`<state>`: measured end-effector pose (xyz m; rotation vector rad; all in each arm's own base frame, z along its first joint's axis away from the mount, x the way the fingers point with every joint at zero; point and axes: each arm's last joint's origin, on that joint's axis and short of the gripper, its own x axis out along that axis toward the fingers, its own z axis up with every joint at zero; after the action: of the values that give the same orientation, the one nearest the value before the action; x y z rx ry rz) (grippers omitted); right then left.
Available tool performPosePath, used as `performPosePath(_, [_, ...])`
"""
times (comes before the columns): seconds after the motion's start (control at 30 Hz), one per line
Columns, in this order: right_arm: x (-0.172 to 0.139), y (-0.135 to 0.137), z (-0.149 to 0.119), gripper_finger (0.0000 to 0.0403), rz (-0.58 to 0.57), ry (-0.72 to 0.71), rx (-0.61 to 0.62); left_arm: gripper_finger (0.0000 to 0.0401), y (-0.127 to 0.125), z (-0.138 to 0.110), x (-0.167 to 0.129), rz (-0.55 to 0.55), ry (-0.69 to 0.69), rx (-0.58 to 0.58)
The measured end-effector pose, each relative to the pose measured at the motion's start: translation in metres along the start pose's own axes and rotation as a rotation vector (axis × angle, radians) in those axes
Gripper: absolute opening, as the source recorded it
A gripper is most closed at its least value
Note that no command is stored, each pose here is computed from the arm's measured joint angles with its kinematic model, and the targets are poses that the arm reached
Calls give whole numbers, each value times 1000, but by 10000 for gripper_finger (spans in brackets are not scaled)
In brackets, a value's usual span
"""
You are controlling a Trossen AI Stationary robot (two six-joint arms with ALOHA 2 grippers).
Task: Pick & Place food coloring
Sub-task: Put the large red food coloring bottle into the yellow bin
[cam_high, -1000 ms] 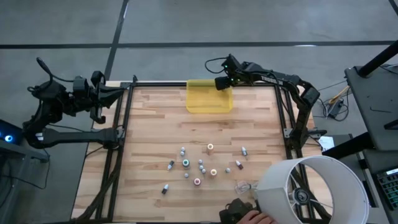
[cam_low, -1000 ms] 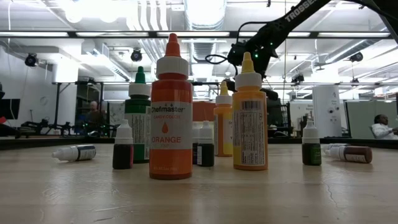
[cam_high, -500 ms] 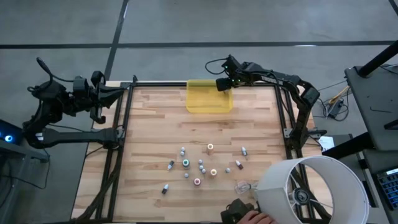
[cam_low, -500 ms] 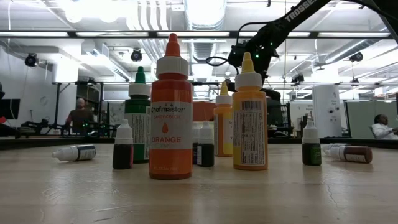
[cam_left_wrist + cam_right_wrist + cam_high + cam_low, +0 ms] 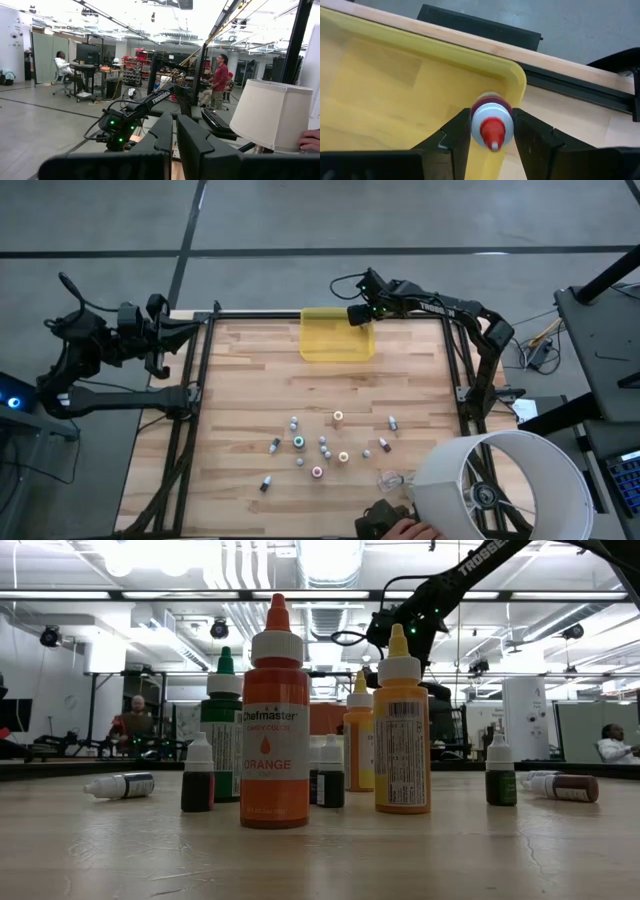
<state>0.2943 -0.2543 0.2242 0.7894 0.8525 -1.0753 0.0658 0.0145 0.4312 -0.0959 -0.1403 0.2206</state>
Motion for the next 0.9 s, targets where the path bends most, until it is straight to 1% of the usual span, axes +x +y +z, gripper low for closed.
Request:
performPosePath(0.33, [0,1,1,155,7,-15,-4,0,0,0,0,0,0,0])
performPosePath(0.67, [0,3,0,153,10,-13,-14,0,0,0,0,0,0,0])
performPosePath(0.9, [-1,6,-1,147,16,-12,-48,0,0,0,0,0,0,0])
